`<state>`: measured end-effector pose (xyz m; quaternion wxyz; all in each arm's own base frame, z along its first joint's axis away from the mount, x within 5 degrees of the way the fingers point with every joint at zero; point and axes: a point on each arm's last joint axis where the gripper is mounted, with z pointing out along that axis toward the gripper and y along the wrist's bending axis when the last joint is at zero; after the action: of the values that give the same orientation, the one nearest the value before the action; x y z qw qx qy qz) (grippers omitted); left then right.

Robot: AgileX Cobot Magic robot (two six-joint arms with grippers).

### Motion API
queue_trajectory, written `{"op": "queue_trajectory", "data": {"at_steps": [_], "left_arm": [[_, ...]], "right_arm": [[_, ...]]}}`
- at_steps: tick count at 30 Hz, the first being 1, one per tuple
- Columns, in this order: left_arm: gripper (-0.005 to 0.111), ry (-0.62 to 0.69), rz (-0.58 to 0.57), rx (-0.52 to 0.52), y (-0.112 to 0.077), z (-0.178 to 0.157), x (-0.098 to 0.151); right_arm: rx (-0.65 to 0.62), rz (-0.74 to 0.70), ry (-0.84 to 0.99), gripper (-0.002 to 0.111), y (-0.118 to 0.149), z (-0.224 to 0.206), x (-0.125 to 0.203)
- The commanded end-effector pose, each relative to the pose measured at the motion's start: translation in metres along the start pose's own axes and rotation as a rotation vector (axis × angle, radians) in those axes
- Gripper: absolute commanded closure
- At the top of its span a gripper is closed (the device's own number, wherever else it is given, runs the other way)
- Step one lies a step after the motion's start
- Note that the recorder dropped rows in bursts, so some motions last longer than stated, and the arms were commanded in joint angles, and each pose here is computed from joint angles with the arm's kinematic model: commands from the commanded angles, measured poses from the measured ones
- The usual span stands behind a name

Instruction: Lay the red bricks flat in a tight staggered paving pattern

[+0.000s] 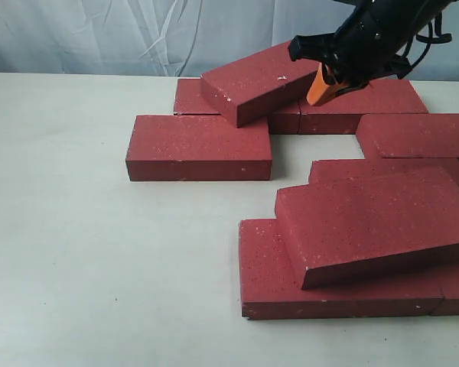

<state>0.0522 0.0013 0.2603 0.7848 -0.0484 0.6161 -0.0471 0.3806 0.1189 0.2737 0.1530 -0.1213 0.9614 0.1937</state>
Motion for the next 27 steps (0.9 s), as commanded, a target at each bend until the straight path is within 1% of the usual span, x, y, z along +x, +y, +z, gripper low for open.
{"op": "queue_trajectory", "data": {"at_steps": [1,4,6,9,10,12,16,22,24,27], "left_arm": [[0.107,0.118,0.080,0.001,-0.004,0.020,-0.023],[0.107,0.216,0.121,-0.003,-0.006,0.040,-0.032],[0.107,0.275,0.134,-0.007,-0.006,0.056,-0.034],[0.107,0.311,0.162,-0.007,-0.006,0.076,-0.033],[0.107,0.300,0.168,-0.006,-0.006,0.082,-0.032],[0.107,0.301,0.182,-0.003,-0.006,0.088,-0.029],[0.107,0.360,0.174,-0.007,-0.005,0.094,-0.019],[0.107,0.468,0.159,-0.017,-0.003,0.097,-0.007],[0.107,0.511,0.148,-0.023,-0.002,0.101,-0.003],[0.107,0.618,0.135,-0.032,-0.002,0.111,0.001]], "right_arm": [[-0.005,0.001,-0.011,0.109,0.001,-0.008,0.001],[-0.001,-0.004,-0.004,0.109,0.001,-0.010,0.002],[0.000,-0.006,-0.008,0.109,0.002,-0.012,0.002],[-0.006,-0.004,-0.031,0.109,0.003,-0.013,0.000],[-0.005,-0.004,-0.037,0.109,0.003,-0.013,0.000],[-0.010,-0.001,-0.041,0.109,0.003,-0.013,0.000],[-0.010,-0.002,-0.039,0.109,0.003,-0.014,0.000],[0.048,-0.034,-0.032,0.109,-0.002,-0.014,0.000],[0.061,-0.042,-0.030,0.109,-0.003,-0.014,0.001],[0.060,-0.042,-0.028,0.109,-0.003,-0.014,0.001]]}}
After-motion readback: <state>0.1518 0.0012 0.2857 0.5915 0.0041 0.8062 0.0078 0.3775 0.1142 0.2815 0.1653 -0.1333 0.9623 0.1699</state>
